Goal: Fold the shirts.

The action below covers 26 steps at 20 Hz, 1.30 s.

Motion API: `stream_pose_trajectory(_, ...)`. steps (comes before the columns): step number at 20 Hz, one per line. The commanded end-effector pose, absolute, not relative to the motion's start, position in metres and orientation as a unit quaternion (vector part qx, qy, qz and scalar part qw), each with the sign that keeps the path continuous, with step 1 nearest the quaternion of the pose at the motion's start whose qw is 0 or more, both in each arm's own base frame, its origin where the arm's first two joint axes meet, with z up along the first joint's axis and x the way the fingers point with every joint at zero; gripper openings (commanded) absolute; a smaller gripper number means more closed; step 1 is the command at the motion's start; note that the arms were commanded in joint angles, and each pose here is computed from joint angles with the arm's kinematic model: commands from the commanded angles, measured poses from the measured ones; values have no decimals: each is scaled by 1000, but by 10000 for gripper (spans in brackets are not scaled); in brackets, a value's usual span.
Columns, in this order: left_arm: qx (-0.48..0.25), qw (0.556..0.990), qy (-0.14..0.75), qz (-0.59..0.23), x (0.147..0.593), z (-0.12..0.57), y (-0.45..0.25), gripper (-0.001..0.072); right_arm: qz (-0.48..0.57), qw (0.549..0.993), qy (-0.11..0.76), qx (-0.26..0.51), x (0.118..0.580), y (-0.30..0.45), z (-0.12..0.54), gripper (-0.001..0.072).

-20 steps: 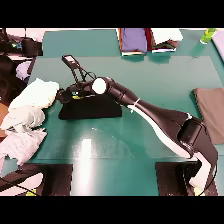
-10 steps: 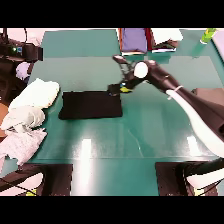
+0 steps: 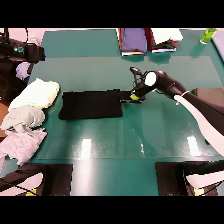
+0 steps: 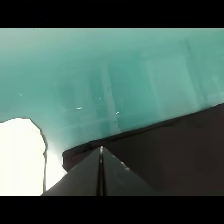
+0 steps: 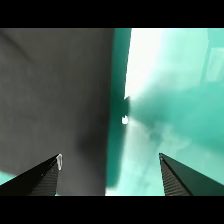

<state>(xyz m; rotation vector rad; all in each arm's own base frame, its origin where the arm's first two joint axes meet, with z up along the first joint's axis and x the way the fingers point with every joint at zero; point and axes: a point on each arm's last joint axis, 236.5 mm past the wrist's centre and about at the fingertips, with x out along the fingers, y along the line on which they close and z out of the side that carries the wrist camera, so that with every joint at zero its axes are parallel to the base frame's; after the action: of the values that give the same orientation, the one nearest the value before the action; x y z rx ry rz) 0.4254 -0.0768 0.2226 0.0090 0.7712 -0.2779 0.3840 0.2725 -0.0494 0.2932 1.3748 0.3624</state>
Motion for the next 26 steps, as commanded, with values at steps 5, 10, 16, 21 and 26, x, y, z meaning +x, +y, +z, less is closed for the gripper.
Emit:
stream_pose_trajectory(5, 13, 910, 389, -143, 419, 217, -78, 31, 185, 728, 644, 144, 387, 340, -79, 619)
stream_pose_trajectory(10, 13, 905, 397, -149, 415, 214, -80, 31, 203, 735, 634, 127, 395, 355, -79, 22)
stream_pose_trajectory(16, 30, 898, 388, -204, 406, 217, -129, 30, 128, 806, 577, 29, 452, 239, 1, 21)
stream_pose_trajectory(21, 51, 891, 376, -248, 395, 221, -169, 31, -3, 847, 529, 55, 478, 54, 85, 20)
stream_pose_trajectory(26, 52, 890, 375, -254, 393, 221, -174, 31, -170, 856, 467, 140, 446, -142, 134, 20)
